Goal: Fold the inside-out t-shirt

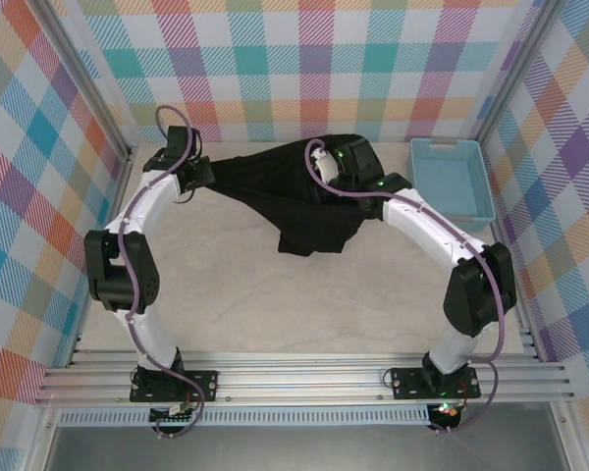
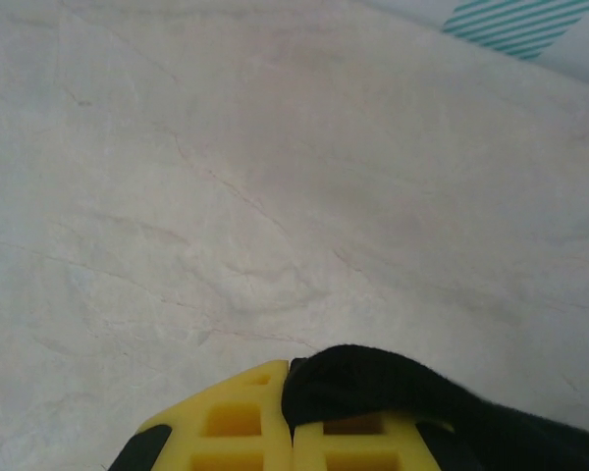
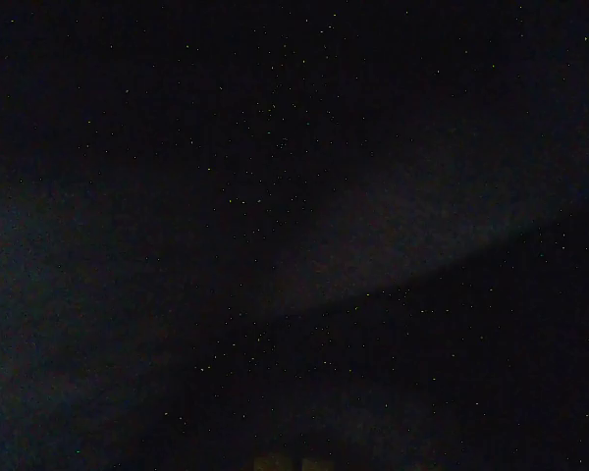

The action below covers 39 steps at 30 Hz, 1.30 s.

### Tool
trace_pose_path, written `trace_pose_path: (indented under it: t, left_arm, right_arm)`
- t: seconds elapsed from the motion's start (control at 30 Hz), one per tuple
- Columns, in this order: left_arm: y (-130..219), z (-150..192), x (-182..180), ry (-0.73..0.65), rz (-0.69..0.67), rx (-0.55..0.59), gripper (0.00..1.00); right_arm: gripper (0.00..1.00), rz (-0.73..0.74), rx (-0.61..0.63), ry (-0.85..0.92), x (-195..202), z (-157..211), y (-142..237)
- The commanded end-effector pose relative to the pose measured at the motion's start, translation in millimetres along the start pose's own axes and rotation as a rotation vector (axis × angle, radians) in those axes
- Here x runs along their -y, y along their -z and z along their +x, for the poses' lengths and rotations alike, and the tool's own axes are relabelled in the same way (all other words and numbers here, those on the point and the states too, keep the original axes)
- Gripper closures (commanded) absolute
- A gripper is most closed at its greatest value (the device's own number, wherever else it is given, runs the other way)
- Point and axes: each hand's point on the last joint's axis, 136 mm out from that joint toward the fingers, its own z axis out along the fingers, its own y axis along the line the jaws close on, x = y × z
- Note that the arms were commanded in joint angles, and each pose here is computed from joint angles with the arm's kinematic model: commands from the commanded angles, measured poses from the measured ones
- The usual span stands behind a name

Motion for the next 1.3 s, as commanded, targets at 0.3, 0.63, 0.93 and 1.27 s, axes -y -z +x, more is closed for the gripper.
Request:
trace_pose_path:
  t: [0.3,0.63,0.93,1.27]
  left_arm:
    - [-39,16,-49,0.086,-0.110,-0.060,1.00]
    - [-37,57,17,0.266,0.331,-0.057,1.00]
    - [-30,61,-31,0.297,0.115,0.019,0.93]
    - [78,42,42,0.148,0.397,0.206,0.28]
  right_arm:
    - [1.00,0.107,0.243,0.051,11,-60,63]
    - [1.00,-0.060,0.545,-0.019,-12,-134,95]
    - [1.00,-0.017,0.389,0.083,-10,-103,95]
    - [1.00,-0.150,0.408,-0.004,-24,-103,104]
